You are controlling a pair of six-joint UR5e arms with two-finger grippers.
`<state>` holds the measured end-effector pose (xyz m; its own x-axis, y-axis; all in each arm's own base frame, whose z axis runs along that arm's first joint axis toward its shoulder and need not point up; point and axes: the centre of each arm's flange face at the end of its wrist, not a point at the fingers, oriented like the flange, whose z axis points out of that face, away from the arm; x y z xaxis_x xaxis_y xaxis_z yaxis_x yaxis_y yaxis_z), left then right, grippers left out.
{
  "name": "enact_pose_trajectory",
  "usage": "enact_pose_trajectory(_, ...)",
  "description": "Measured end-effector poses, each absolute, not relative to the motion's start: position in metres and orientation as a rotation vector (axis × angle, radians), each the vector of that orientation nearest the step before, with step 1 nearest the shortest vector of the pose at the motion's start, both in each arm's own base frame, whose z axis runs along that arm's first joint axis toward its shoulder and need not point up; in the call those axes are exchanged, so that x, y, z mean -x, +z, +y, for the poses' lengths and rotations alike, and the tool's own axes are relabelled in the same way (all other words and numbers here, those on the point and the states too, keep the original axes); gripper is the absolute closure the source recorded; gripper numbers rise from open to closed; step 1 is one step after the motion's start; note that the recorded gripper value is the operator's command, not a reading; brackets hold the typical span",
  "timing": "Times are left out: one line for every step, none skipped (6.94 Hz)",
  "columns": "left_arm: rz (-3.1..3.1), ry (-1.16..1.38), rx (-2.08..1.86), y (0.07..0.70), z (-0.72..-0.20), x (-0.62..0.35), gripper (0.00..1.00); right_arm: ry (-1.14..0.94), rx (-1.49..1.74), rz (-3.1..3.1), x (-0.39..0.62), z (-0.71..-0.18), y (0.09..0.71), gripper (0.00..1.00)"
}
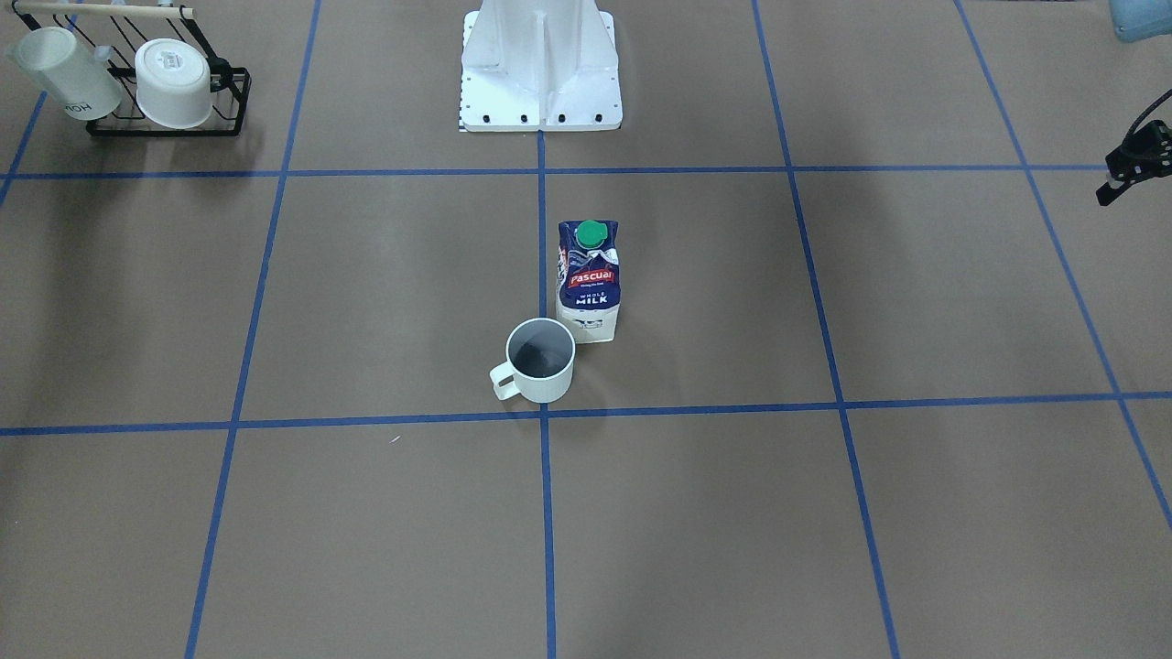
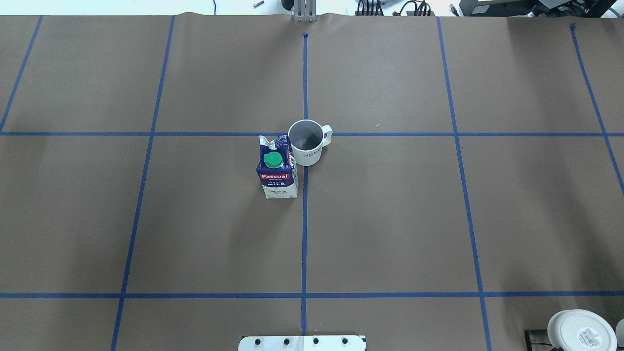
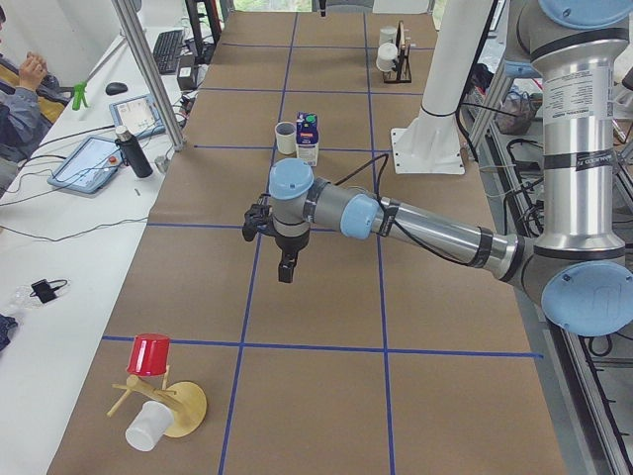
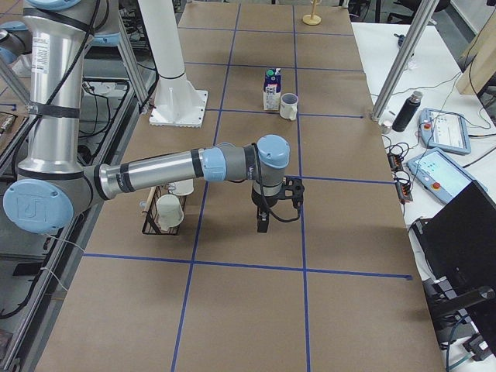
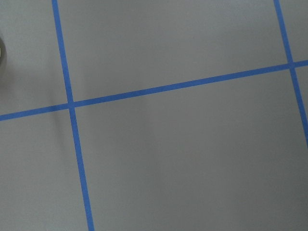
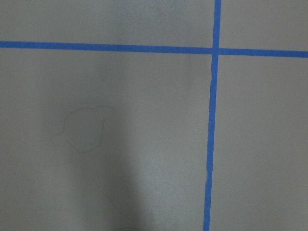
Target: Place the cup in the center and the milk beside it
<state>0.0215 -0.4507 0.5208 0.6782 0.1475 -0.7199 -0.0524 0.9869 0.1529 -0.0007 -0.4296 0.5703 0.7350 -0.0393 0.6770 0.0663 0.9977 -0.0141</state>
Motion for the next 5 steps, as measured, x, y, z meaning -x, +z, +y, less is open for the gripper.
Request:
enact_pose_trajectory(0.815, 0.088, -0.096, 0.532, -0.452, -0.019, 0.02, -0.071, 0.038, -0.744, -0.001, -0.426, 0.574, 0.0)
enact_pose_trajectory(0.81, 0.057, -0.065, 0.541, -0.452, -0.015, 0.02, -0.075, 0.038, -0.744, -0.002, -0.425, 0.575, 0.0)
enact_pose_trajectory(0.804, 0.034, -0.041, 0.547, -0.452, -0.011, 0.02, -0.077, 0.037, -0.745, -0.002, -0.425, 0.575, 0.0)
enact_pose_trajectory(0.799, 0.021, -0.026, 0.551, -0.453, -0.009, 0.02, -0.078, 0.035, -0.745, -0.002, -0.425, 0.575, 0.0)
enact_pose_trajectory(0.796, 0.016, -0.017, 0.554, -0.454, -0.009, 0.02, -0.079, 0.031, -0.745, -0.002, -0.426, 0.573, 0.0)
